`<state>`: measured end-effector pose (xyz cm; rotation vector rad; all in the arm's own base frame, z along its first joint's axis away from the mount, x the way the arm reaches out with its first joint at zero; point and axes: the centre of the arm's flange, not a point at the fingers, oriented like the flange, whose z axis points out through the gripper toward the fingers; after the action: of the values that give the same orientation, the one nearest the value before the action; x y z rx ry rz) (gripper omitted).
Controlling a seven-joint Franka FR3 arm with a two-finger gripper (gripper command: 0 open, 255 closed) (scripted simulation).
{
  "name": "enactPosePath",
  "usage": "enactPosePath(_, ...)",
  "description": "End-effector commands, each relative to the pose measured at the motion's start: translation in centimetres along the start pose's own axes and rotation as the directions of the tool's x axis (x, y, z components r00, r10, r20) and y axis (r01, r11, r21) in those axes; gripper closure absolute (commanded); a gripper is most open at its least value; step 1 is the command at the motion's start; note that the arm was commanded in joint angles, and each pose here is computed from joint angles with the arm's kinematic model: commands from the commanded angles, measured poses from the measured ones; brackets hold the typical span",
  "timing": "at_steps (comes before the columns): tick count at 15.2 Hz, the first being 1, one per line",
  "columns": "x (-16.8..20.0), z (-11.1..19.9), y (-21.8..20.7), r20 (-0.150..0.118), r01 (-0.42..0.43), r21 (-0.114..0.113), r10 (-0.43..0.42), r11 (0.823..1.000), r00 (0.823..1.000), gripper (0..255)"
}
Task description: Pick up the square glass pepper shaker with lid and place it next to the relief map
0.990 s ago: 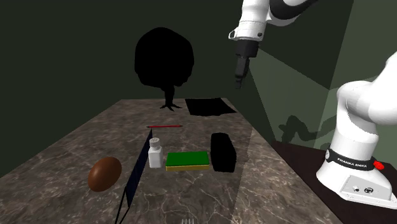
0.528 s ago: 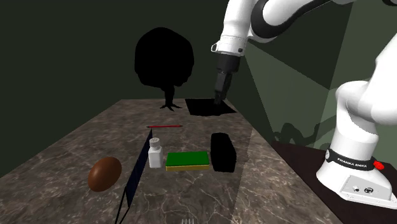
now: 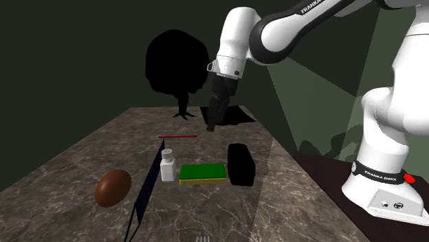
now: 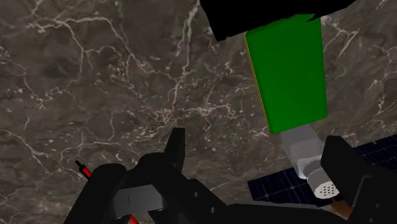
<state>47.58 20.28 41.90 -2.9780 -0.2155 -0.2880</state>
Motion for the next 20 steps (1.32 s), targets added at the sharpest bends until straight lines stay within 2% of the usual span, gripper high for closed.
enactPosePath(1,1.1,1.7,-1.6,-0.010,0.007,0.014,-0.007,1.000,1.000,0)
enactPosePath(10,6.0,8.2,-8.1,-0.053,0.041,0.065,-0.038,0.997,0.998,0)
enactPosePath(17,6.2,11.9,-8.4,-0.053,0.041,0.065,-0.038,0.997,0.998,0)
enactPosePath(20,6.2,12.2,-8.4,-0.053,0.041,0.065,-0.038,0.997,0.998,0)
